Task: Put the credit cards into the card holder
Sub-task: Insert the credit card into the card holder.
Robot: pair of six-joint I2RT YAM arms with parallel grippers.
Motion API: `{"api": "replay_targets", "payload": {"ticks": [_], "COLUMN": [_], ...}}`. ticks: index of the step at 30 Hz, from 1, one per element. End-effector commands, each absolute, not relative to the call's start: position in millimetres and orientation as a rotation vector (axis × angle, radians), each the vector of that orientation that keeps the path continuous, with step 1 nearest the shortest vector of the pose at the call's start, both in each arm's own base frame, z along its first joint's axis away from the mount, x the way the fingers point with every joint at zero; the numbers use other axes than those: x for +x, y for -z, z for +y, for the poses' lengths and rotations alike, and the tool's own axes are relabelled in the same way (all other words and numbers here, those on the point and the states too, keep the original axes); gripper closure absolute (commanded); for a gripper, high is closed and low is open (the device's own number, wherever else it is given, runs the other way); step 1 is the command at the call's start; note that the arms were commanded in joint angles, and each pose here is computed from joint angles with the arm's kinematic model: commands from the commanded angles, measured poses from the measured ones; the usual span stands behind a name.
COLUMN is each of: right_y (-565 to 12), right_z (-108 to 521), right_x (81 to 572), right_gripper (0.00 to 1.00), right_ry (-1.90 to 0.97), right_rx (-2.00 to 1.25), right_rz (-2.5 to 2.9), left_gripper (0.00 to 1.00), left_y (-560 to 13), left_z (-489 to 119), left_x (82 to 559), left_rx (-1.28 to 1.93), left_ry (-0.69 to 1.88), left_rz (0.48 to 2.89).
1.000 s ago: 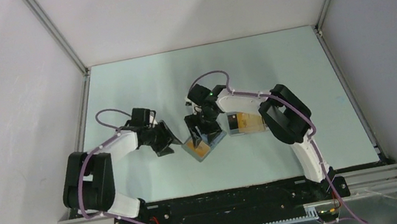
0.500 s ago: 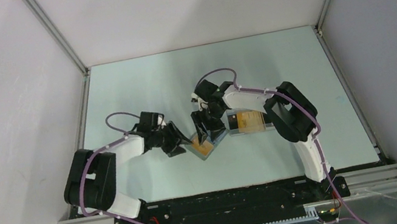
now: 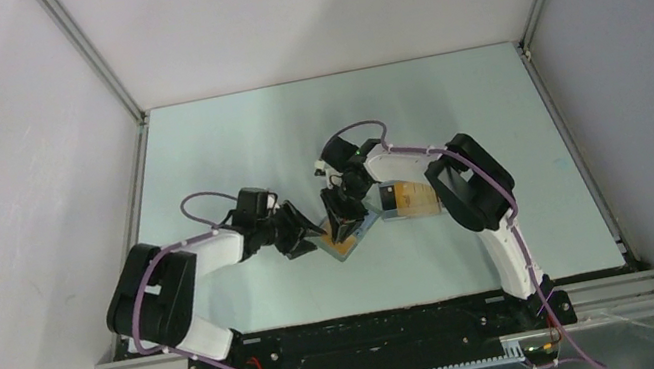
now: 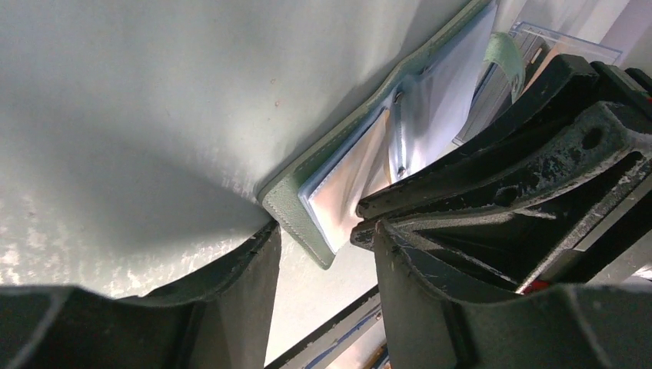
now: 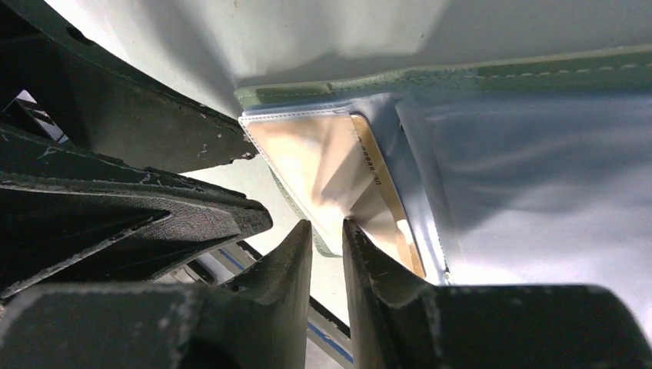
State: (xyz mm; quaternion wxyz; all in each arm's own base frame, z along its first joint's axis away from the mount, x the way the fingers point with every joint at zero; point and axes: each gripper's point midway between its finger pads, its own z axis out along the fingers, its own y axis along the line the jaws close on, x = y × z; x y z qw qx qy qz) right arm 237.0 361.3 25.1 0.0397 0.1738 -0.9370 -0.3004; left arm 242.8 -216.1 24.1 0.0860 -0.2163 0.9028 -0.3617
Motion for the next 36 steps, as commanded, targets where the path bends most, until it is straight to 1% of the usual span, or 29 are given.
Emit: {"api": "replay_targets", "payload": {"ticks": [1,2,3,4,6,8,10,12,15,20,25,32,36], "right_y": [16.7,14.6,8.5,5.2,-7.6,-25.9,-37.3,-43.6,-39.8,-13.3,5.4,26.9,26.0], "right_z": [352.7,352.7,353.3,352.9,352.8,351.8,348.2,342.3,330.2,305.2,297.6,301.7,313.4], "right_x": [230.7,231.2,233.5,235.5,239.6,246.0,252.5,260.2,270.0,277.7,274.8,254.2,244.0], "right_gripper": [0.72,0.71,0.67,0.65,0.59,0.51,0.45,0.42,0.4,0.39,0.39,0.54,0.61], "right_ry": [0.767,0.771,0.782,0.784,0.807,0.851,0.866,0.861,0.82,0.653,0.59,0.609,0.704], "right_rx": [0.547,0.555,0.564,0.566,0.567,0.564,0.551,0.53,0.486,0.411,0.395,0.407,0.403], "right_rz": [-2.887,-2.892,-2.904,-2.915,-2.934,-2.959,-2.987,-3.018,-3.045,-3.069,-3.037,-2.926,-2.862], "left_gripper": [0.45,0.45,0.44,0.44,0.4,0.39,0.38,0.38,0.37,0.37,0.39,0.42,0.45], "left_y": [-24.5,-25.0,-23.3,-21.0,-18.5,-15.6,-10.0,-4.2,1.4,7.8,2.9,-46.1,-60.6], "left_z": [-209.4,-204.9,-200.7,-192.1,-183.8,-182.0,-182.1,-182.7,-192.5,-205.8,-213.2,-228.0,-235.2], "left_x": [247.4,244.3,241.0,237.3,231.5,226.8,222.9,221.1,224.5,234.0,249.6,274.4,281.7], "left_rx": [-0.638,-0.646,-0.654,-0.665,-0.672,-0.697,-0.719,-0.74,-0.783,-0.81,-0.786,-0.598,-0.545], "left_ry": [1.014,0.986,0.954,0.886,0.83,0.83,0.826,0.822,0.895,0.931,0.944,1.068,1.113], "left_rz": [2.64,2.644,2.654,2.667,2.676,2.69,2.713,2.728,2.718,2.698,2.66,2.521,2.493]}}
